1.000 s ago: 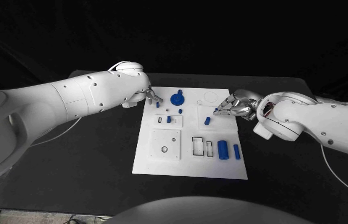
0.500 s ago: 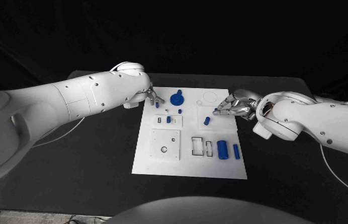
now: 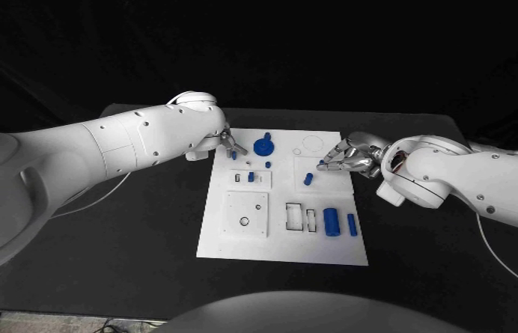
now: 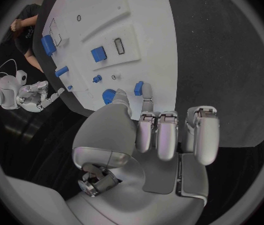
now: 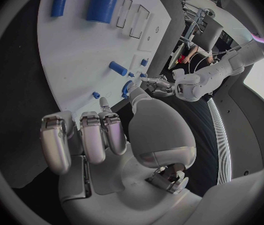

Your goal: Assemble the parts on the task board

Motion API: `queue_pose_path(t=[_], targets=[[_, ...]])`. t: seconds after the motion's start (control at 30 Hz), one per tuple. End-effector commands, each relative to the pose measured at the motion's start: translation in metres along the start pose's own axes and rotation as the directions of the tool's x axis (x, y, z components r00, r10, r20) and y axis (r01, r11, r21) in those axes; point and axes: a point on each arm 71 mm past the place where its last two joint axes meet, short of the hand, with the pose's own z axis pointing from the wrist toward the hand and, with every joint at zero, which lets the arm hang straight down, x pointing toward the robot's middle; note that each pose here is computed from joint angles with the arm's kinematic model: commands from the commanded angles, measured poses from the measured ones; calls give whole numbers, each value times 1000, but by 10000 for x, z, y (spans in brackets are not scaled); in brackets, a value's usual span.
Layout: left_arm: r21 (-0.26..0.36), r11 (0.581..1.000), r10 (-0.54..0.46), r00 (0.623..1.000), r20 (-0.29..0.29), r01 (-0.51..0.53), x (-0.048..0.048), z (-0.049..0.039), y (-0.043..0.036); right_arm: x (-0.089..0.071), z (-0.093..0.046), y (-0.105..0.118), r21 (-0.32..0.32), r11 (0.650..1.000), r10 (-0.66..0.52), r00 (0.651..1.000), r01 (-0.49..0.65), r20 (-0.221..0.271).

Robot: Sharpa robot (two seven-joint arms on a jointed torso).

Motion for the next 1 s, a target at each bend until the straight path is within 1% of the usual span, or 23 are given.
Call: queue_pose_path(t=[0.03, 1.0], targets=[[13, 1000, 5, 1000, -28, -4, 23, 0, -24, 15, 0, 3, -1, 1000, -12, 1000, 12, -13], [2, 1000, -3, 1000, -29, 3, 28, 8, -22, 14, 1, -4, 4, 1000, -13, 1000, 13, -16]])
